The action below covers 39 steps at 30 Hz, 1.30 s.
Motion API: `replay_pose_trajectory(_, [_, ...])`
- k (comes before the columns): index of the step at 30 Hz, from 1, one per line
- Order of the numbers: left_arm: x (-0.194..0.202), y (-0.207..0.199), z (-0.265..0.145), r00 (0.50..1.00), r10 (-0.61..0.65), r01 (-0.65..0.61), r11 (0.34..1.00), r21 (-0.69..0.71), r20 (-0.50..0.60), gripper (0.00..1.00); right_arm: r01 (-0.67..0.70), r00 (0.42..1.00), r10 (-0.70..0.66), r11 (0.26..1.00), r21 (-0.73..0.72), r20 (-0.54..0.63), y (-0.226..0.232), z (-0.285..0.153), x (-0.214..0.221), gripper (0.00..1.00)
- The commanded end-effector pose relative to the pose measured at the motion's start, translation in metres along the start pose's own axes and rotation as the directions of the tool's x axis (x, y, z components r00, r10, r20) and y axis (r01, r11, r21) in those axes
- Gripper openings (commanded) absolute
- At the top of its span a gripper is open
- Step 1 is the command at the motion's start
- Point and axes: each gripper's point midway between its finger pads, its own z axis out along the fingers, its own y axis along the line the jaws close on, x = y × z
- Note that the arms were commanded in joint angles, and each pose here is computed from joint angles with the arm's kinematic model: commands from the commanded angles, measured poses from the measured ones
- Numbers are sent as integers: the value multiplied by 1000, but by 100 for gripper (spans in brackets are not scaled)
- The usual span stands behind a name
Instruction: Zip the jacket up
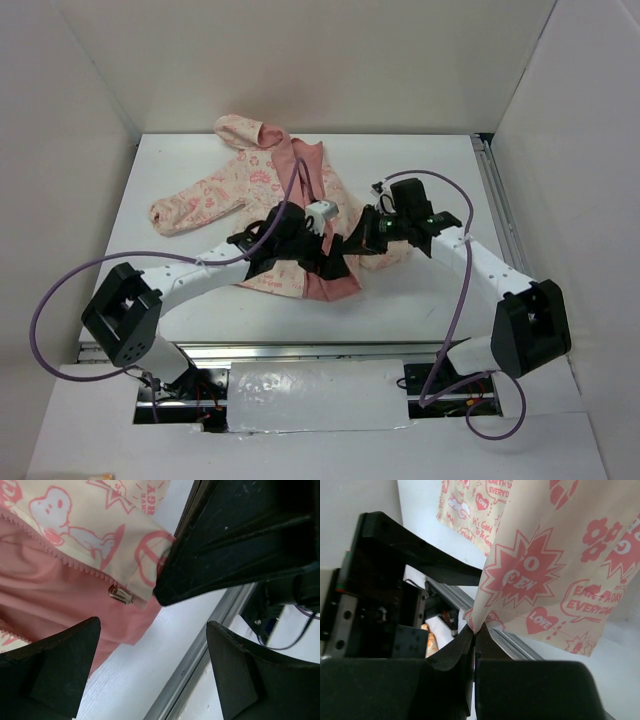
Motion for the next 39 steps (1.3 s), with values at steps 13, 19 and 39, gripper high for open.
replay_pose_trajectory(13, [-33,23,13,995,67,-51,980,-193,76,89,51,999,-49,991,-127,21,31,-28,-6,0])
replay_pose_trajectory(19, [-44,34,18,993,50,-22,966,-256,105,82,40,999,-43,991,-124,-18,20,-28,6,0])
replay_pose_trajectory(39, [44,80,35,988,-143,110,915,-387,-56,80,-204,960,272,843,498,-69,-180,3,99,2])
